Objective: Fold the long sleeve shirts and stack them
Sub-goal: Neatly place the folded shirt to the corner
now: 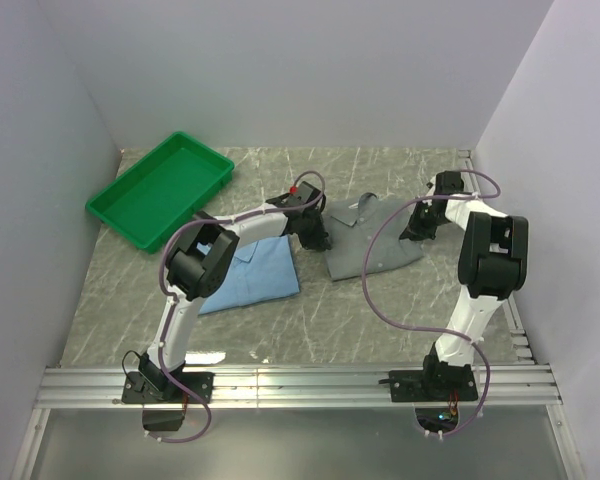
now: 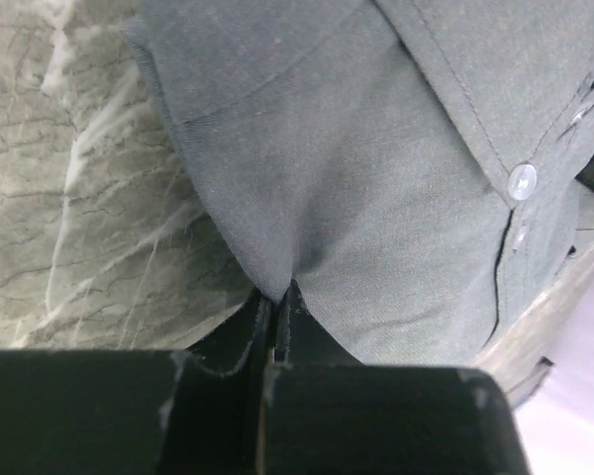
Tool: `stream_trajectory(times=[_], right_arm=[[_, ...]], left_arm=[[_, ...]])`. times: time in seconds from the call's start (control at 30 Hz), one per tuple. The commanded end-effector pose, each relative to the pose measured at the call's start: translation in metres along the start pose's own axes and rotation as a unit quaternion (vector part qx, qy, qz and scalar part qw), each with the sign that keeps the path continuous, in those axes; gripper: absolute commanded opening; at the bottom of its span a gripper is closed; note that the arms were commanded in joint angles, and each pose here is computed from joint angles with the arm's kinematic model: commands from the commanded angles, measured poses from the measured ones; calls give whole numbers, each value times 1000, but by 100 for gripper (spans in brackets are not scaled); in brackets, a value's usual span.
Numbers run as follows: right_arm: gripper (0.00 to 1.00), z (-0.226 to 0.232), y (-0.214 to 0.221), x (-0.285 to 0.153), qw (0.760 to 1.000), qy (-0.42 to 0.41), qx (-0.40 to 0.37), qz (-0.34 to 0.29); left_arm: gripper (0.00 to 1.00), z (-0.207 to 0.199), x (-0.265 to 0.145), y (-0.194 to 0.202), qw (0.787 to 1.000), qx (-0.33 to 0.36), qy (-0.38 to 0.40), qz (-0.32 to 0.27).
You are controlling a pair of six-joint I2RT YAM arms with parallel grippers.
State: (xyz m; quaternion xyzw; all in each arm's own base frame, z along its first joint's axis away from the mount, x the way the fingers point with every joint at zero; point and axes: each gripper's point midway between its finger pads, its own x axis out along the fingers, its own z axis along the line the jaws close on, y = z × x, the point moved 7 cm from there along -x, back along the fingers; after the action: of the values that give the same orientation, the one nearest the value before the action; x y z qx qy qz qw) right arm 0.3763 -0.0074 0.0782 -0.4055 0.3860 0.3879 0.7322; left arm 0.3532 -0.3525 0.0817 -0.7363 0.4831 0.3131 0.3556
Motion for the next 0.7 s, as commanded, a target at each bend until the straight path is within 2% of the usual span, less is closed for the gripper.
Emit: stream_trajectory(times=[0.0,0.2,0.5,0.67], right_arm=[[0,10,11,-10,1000,-18,-4,11],[0,32,-6,-49,995,-44,-4,-84],[0,70,0,-75,984,-68,-29,-161],[0,94,3,-88,979,-81,-47,-182]], left_arm=[[0,20,-4,0,997,47,-64,-18],[0,-11,-47,-31,988,108,-49,-102],[0,-37,-96,-54,971,159,-30,-178],[0,-46,-120,-62,962,171,-29,-212]])
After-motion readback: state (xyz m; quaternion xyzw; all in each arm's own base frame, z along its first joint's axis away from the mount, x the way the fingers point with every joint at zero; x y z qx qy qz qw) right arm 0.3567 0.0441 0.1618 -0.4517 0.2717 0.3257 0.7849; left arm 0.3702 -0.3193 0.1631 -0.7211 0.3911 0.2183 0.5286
